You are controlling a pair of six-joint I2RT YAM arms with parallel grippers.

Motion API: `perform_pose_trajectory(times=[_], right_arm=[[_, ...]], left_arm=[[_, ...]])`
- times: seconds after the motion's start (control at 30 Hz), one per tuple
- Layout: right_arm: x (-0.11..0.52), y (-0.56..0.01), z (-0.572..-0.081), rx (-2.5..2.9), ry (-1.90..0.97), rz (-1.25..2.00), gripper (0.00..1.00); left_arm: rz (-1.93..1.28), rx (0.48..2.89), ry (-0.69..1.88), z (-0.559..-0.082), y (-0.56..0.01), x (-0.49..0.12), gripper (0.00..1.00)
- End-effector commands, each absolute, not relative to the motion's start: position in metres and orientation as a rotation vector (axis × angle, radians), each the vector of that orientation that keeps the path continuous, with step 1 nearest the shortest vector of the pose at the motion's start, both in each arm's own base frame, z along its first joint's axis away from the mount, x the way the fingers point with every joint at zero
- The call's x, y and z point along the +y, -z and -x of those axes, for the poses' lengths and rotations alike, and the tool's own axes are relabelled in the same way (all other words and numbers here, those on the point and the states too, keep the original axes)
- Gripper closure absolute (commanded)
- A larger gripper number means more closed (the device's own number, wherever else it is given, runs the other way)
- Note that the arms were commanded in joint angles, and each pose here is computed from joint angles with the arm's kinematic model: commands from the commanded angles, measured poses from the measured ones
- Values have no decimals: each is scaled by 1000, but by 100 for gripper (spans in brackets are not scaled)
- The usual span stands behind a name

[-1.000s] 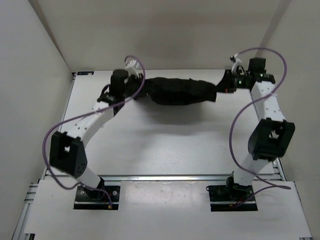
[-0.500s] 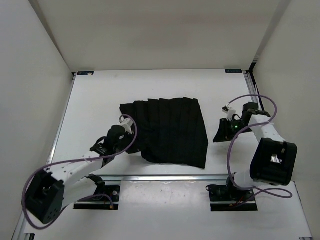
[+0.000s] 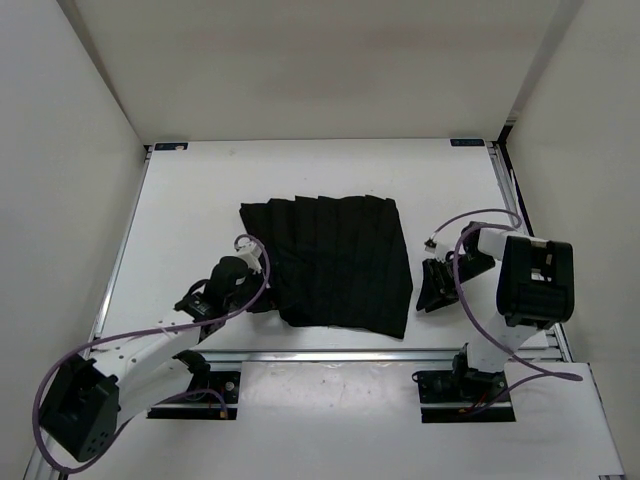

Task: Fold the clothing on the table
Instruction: Flatten the skirt out

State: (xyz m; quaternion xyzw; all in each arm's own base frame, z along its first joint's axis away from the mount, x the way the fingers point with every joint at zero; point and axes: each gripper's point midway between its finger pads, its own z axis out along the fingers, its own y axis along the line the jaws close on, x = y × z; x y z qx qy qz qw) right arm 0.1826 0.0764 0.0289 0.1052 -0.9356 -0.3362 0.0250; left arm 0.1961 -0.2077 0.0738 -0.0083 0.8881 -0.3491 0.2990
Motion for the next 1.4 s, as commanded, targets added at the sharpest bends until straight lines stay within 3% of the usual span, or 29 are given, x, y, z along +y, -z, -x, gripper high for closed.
perform_pose_trajectory(times=[0.0, 0.27, 0.33, 0.37, 0.4, 0.43, 0.73, 1.03, 1.23, 1.37], right_arm=[[93, -35, -181, -2814, 1156, -320, 54], [100, -39, -182, -2848, 1130, -406, 49], [98, -42, -185, -2875, 1120, -406, 32], [97, -43, -184, -2892, 1105, -419, 31], [98, -45, -183, -2895, 1099, -419, 13], [99, -47, -187, -2912, 1092, -443, 10], [108, -51, -178, -2933, 1032, -564, 4], [112, -35, -183, -2857, 1017, -477, 5], [129, -42, -207, -2846, 1234, -282, 8], [145, -30, -187, -2846, 1234, -308, 9]], left_arm=[[41, 2307, 875, -204, -85, -192, 1], [115, 2204, 830, -214, -115, -157, 1], [88, 2282, 845, -204, -94, -162, 1], [54, 2306, 857, -199, -89, -170, 1], [50, 2336, 847, -197, -79, -173, 1], [12, 2360, 848, -190, -69, -183, 1], [91, 2471, 848, -169, -25, -190, 2], [150, 2385, 830, -196, -45, -186, 1], [119, 2392, 841, -207, -51, -199, 1], [100, 2423, 840, -209, -48, -205, 2]])
